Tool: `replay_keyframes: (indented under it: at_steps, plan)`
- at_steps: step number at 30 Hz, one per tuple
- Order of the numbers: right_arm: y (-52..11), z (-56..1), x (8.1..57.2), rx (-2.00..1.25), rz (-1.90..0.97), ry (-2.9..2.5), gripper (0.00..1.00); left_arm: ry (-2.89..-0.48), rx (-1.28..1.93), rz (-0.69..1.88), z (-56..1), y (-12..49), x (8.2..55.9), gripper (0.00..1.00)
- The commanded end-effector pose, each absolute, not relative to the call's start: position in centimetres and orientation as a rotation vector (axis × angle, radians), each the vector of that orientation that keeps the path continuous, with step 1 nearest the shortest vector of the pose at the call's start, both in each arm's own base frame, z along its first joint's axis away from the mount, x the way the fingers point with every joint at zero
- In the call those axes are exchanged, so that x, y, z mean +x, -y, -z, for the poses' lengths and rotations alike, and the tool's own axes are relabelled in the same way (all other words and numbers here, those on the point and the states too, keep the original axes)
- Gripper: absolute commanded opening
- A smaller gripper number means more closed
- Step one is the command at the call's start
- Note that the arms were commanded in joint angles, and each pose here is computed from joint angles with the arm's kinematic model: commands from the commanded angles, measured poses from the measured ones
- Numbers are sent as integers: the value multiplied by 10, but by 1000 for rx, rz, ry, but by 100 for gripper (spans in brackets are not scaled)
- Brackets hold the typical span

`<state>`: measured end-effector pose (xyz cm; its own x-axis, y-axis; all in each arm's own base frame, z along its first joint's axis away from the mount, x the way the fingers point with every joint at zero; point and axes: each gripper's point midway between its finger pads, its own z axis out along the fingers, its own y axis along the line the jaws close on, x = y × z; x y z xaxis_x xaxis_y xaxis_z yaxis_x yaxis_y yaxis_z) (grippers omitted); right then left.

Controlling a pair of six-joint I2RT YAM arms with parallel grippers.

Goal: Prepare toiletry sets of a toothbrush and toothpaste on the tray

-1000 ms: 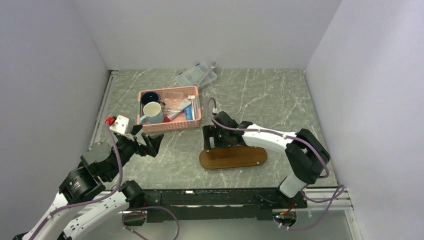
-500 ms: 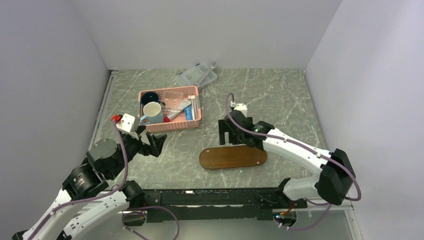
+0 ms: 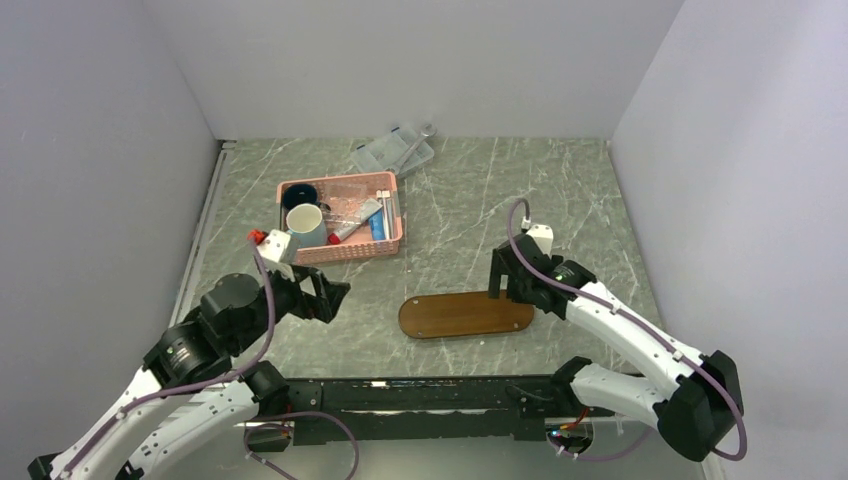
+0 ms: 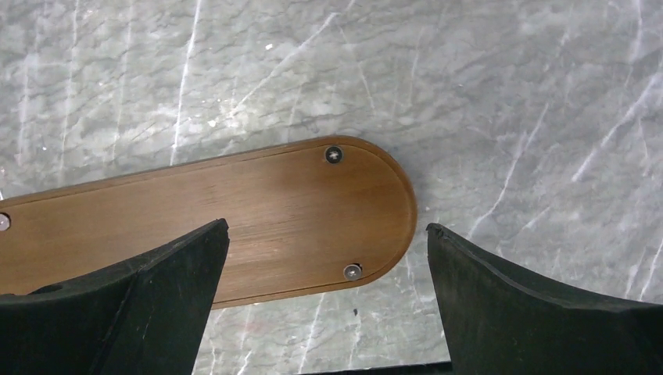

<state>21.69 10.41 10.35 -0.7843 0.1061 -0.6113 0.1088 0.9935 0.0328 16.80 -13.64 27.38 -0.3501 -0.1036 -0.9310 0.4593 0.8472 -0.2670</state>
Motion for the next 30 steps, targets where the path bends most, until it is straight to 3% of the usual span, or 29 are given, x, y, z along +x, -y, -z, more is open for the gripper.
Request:
replay_keyframes:
  at_steps: [1,11,30]
  plan:
    - [-95,-108,217,262,-20,-2462,100,-1977,257,692,-244,156,159,99]
    - [-77,-70,216,502,-117,-2481,100,-2193,224,707,-191,172,154,99]
    - [-103,-50,212,420,-318,-2537,100,-2284,213,711,-159,186,159,99]
